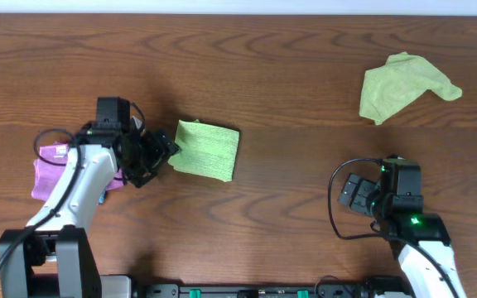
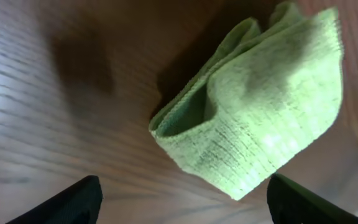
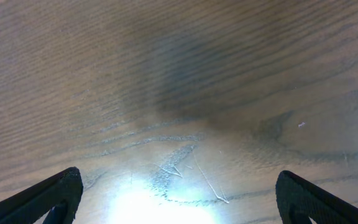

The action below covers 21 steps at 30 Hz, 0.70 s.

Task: Fold the cloth
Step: 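Move the left gripper to the folded cloth's left edge and grasp it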

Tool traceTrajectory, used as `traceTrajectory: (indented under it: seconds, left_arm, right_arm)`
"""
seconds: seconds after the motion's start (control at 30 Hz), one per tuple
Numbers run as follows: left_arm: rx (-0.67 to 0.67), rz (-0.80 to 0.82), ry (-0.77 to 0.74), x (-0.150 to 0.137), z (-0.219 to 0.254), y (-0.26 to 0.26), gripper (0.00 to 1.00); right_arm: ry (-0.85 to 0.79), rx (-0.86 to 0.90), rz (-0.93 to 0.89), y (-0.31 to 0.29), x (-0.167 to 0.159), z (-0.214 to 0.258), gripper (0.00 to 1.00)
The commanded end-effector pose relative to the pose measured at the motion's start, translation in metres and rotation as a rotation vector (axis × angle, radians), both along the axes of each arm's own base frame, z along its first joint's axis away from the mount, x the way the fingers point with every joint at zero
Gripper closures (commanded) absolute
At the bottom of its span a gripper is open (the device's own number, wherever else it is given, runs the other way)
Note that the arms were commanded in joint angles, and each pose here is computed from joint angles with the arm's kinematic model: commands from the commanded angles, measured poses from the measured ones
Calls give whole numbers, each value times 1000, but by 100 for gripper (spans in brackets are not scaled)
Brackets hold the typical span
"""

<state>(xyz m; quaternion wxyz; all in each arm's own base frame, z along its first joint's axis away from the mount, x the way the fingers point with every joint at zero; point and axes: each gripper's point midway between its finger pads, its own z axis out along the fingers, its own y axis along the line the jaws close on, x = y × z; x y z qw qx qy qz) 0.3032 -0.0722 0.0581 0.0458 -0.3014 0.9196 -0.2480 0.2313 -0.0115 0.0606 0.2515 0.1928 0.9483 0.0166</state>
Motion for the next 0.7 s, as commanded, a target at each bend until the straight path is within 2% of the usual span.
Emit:
traceTrajectory:
  seconds: [0.0,0.37,0.67]
  left_arm:
    - [-80,41,-2,-3,-3,-10,14]
    - [-162,152,-27,-6,-31,-16,15]
    - [-137,153,-34,-7,-36,-13,15]
  right_arm:
    - [-5,-10,-16,-3,-1,1,1]
    - [-5,-10,-16,-3,-1,1,1]
    - [-5,-10,-16,-3,-1,1,1]
